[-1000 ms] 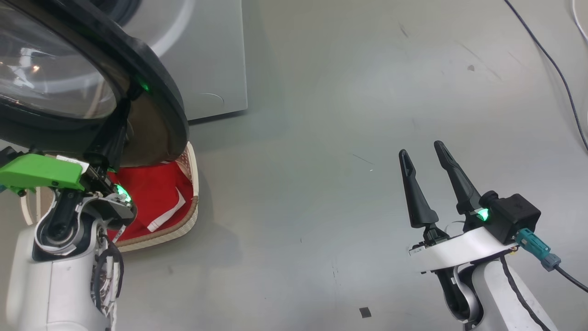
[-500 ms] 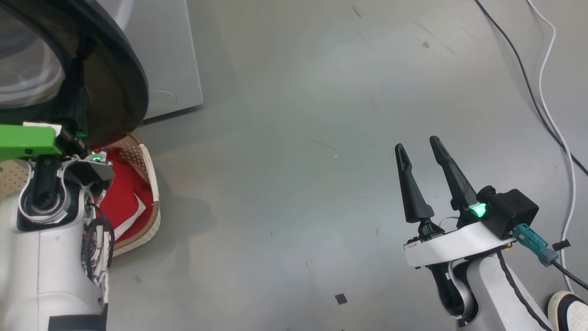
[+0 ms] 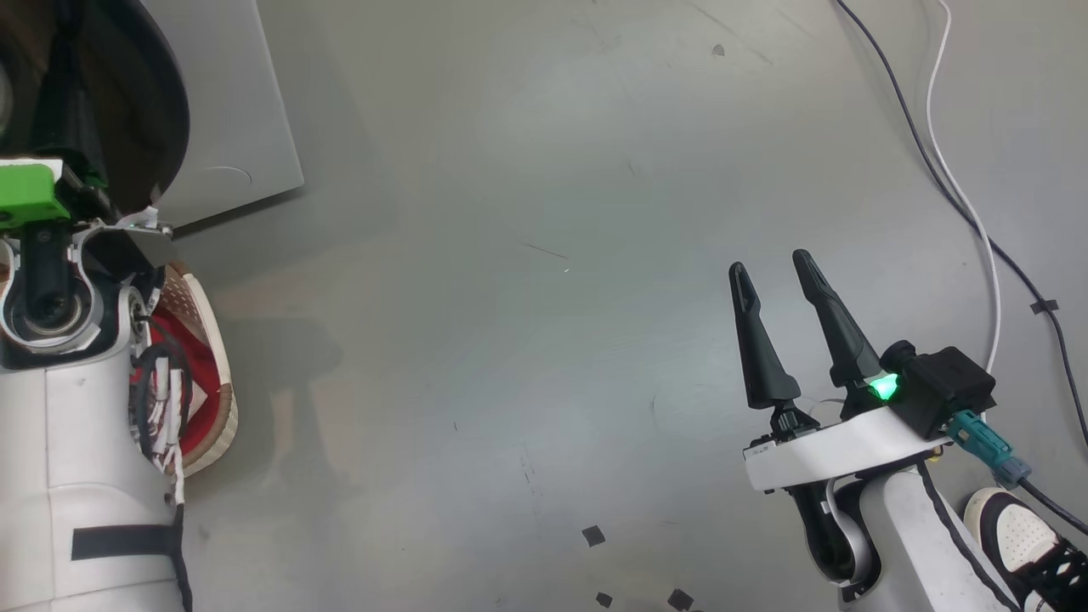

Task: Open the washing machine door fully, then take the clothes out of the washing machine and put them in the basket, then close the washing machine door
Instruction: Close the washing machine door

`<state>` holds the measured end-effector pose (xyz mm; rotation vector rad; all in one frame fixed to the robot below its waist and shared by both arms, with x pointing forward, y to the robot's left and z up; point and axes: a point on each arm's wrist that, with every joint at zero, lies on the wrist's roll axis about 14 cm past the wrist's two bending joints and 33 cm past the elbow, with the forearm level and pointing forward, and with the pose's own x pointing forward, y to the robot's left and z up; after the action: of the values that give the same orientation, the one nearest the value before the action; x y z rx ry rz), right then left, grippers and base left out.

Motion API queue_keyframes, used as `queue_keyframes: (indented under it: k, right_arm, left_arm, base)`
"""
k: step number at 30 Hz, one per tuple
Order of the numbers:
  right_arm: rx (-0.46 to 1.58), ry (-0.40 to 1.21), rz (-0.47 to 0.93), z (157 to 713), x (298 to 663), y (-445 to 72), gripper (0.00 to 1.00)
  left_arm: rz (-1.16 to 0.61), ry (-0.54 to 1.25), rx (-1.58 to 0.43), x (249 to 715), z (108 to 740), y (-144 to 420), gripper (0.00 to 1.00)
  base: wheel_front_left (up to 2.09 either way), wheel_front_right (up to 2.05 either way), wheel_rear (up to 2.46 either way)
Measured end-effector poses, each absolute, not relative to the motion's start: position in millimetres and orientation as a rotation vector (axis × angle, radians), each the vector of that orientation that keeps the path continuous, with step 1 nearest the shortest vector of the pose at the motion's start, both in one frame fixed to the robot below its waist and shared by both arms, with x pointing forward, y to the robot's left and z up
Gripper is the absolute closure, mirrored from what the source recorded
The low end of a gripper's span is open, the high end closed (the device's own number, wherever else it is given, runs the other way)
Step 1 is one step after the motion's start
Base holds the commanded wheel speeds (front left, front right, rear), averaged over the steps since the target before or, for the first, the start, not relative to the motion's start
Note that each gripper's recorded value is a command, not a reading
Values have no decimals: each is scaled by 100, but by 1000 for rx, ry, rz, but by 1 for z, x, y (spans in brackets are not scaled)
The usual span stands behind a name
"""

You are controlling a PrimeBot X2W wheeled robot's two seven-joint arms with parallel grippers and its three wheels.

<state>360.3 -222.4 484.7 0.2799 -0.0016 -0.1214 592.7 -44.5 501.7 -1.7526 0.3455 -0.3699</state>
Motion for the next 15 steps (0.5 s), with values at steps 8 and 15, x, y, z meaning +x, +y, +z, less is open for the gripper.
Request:
queue_keyframes:
  k: [8, 15]
  right_arm:
    - [266, -8, -155, 487, 360, -234, 0]
    - [265, -8, -162, 486, 360, -236, 0]
  left_arm:
    - [-324, 304, -1732, 611, 502, -44, 100]
    - [-332, 320, -1710, 613, 501, -50, 100]
  base:
    - [0, 0, 0]
    - [0, 0, 0]
